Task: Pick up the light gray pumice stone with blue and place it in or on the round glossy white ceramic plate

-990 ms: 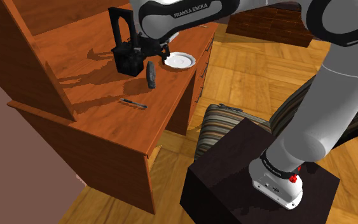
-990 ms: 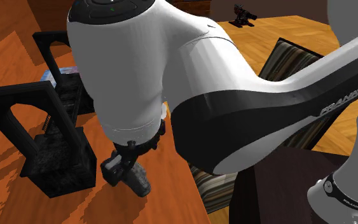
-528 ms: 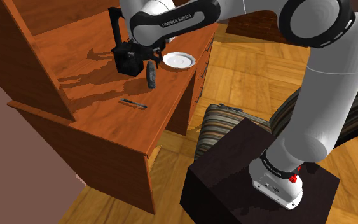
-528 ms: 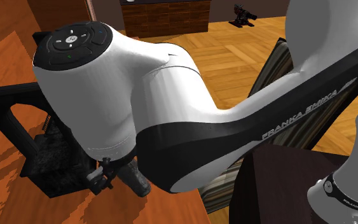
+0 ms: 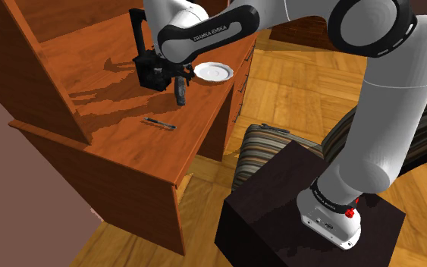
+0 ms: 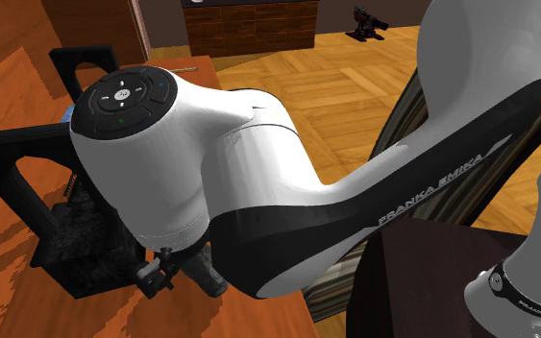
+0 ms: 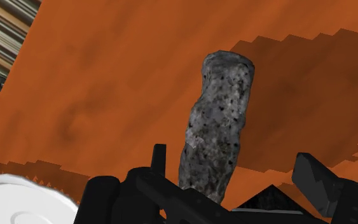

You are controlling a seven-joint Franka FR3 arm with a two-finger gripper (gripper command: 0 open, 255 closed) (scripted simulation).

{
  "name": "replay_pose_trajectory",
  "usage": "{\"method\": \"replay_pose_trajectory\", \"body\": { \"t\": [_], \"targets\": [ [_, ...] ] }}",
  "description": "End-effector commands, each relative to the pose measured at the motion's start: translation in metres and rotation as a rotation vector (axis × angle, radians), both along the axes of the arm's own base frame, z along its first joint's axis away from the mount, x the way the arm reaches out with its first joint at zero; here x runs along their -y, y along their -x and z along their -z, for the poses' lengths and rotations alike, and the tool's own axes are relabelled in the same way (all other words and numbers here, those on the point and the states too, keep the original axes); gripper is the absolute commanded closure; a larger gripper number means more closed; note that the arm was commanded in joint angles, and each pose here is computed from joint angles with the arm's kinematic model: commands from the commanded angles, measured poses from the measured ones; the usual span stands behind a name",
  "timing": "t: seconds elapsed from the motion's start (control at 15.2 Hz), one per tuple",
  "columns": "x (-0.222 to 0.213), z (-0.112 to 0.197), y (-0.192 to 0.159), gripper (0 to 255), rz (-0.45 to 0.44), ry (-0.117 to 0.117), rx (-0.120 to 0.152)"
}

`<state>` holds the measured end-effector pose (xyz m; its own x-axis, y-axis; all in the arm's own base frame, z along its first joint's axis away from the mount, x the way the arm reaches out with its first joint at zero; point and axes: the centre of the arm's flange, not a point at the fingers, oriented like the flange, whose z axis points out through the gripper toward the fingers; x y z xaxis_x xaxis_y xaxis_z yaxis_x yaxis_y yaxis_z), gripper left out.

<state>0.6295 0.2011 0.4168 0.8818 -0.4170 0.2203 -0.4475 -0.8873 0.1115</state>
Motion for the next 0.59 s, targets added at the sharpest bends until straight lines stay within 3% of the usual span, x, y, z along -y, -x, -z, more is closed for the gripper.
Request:
{"method": "replay_pose_trajectory", "body": {
  "t": [0.0, 0.13, 0.2, 0.53],
  "targets": [
    [0.0001, 0.0001, 0.0000, 0, 0.000, 0.000, 0.000],
    [0.0001, 0.0001, 0.0000, 0, 0.000, 0.000, 0.000],
    [0.0001, 0.0001, 0.0000, 255, 0.000, 0.000, 0.000],
    [0.0001, 0.0000, -0.0001, 255, 0.000, 0.000, 0.000]
  ]
}}
